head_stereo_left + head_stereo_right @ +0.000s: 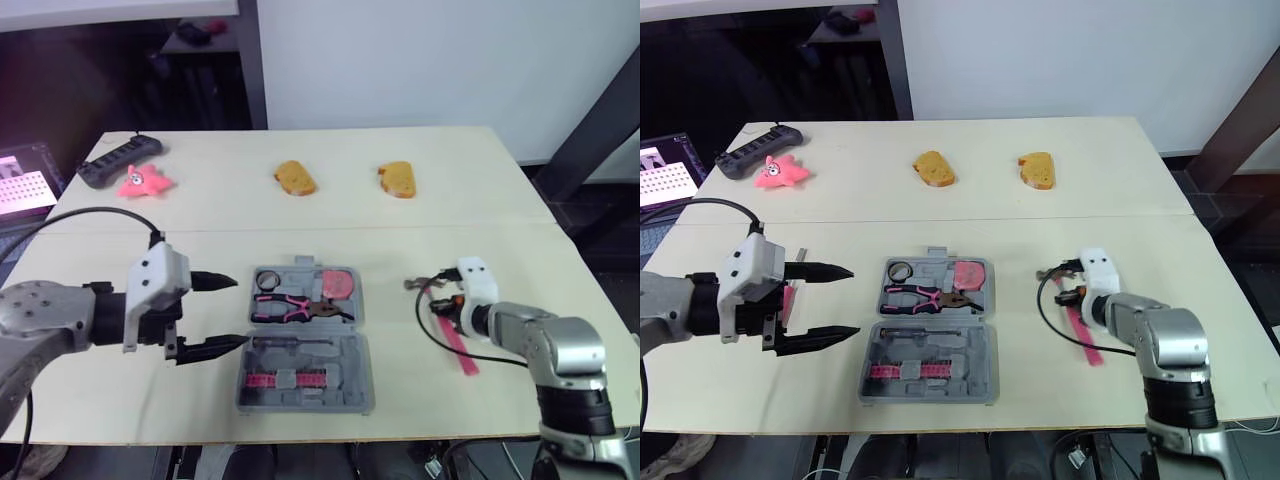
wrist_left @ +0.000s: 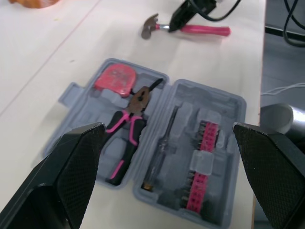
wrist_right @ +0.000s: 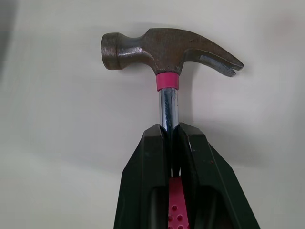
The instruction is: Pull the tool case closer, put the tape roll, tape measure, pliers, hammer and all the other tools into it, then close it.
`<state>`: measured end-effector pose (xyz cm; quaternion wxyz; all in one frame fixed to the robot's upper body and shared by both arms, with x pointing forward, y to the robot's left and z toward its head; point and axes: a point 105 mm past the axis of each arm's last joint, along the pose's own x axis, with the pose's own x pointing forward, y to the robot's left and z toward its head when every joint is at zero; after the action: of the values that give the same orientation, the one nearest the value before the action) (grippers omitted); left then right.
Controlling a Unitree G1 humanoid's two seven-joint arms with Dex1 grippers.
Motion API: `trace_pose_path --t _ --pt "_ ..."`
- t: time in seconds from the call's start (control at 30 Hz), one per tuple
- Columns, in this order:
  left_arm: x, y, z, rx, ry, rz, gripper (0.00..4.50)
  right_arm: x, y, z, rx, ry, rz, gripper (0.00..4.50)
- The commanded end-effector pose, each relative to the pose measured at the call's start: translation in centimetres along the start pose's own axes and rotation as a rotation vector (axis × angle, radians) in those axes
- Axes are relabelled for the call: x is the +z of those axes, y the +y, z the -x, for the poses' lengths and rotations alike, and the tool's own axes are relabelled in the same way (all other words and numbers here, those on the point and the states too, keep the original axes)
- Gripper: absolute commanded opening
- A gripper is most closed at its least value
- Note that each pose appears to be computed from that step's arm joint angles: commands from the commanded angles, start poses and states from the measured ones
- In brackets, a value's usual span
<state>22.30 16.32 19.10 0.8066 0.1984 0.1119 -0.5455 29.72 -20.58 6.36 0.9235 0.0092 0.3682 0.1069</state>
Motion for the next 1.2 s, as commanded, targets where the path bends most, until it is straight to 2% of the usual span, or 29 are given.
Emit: trace_pose_path --t 0.03,0.23,0.3,0.33,0.37,0.47,0.57,0.7,0.8,0.83,0.97,1.07,1.2 --pt "0.3 0.3 -0.1 0.004 -0.010 -0.043 4.50 -1.0 1.3 0.7 -0.024 0.017 -0.010 0.02" --pt "0.1 0.4 -0.3 0.000 -0.009 -0.048 4.50 -3.5 2.5 0.5 -0.056 0.054 -0.033 0.02" --pt "-0.1 0.7 -0.1 0.013 -0.004 -0.048 4.50 -3.1 3.2 0.5 -0.036 0.026 -0.028 0.02" --pt "-0.1 0.8 0.0 0.018 -0.003 -0.048 4.50 -2.5 3.4 0.5 -0.031 0.000 -0.023 0.96" --pt "-0.2 0.9 0.0 0.020 -0.002 -0.048 4.50 -2.1 3.5 0.6 -0.029 -0.017 -0.019 1.30" --pt "-0.6 0.8 0.2 0.031 0.017 -0.052 4.50 2.0 3.4 1.9 0.002 -0.125 0.183 2.87" --pt "-0.7 0.8 0.4 0.044 0.017 -0.053 4.50 4.3 3.6 2.9 0.068 -0.155 0.326 4.38" --pt "-0.9 0.7 0.5 0.054 0.022 -0.044 4.50 6.7 5.2 4.2 0.243 -0.175 0.620 4.45" --pt "-1.2 0.5 0.7 0.054 0.033 -0.052 4.50 8.2 5.1 4.6 0.357 -0.126 0.981 4.45" --pt "-1.1 0.5 0.8 0.060 0.031 -0.054 4.50 8.3 5.0 4.6 0.385 -0.101 1.160 4.45" --pt "-1.1 0.1 1.3 0.084 0.018 -0.078 4.50 7.6 3.7 4.1 0.499 0.062 1.755 4.45" --pt "-1.1 -0.3 1.6 0.094 0.017 -0.088 4.50 7.2 3.3 3.2 0.551 0.103 2.039 4.45" --pt "-1.2 -0.6 1.8 0.118 0.019 -0.089 4.50 5.7 3.0 1.7 0.668 0.147 2.250 4.45"
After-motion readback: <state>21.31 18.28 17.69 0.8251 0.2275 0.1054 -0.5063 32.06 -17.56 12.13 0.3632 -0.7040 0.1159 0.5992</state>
